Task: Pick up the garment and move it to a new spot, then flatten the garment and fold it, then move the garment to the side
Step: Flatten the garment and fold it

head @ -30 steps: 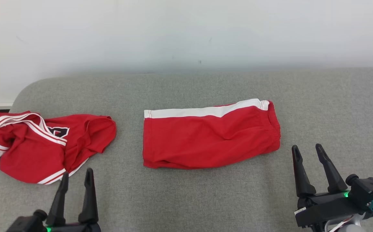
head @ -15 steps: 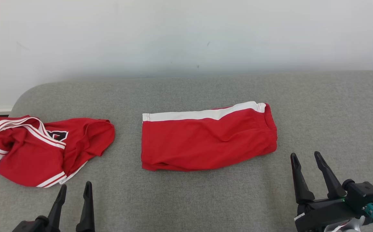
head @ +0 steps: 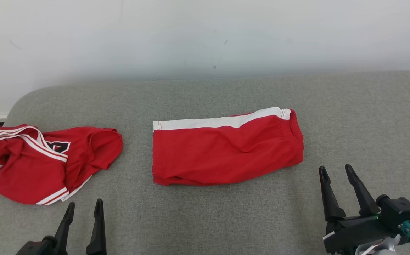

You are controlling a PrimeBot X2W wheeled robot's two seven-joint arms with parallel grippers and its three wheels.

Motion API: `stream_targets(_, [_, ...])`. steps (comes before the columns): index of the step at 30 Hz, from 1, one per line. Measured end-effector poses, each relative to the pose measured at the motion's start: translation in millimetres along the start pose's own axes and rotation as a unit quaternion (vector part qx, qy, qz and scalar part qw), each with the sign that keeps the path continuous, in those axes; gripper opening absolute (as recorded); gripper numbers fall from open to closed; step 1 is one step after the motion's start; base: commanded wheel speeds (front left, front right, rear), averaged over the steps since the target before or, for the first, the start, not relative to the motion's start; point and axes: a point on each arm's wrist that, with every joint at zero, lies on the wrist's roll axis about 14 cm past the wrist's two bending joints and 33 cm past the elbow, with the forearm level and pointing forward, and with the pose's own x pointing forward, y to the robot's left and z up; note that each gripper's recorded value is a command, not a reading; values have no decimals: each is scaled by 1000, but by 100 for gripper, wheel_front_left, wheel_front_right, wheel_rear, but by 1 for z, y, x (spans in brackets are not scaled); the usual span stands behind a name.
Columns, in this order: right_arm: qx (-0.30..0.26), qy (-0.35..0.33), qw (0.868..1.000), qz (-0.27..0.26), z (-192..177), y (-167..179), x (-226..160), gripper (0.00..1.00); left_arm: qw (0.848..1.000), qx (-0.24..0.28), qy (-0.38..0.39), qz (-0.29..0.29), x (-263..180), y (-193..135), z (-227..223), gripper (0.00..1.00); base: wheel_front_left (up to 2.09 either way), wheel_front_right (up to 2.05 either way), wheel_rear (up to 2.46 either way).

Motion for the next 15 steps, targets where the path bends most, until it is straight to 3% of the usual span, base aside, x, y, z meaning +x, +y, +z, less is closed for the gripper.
stream_targets(15, [-22,32,999,4,2,1,11,100,1000,12,20,5,-3,0,-5,100,0,0,0])
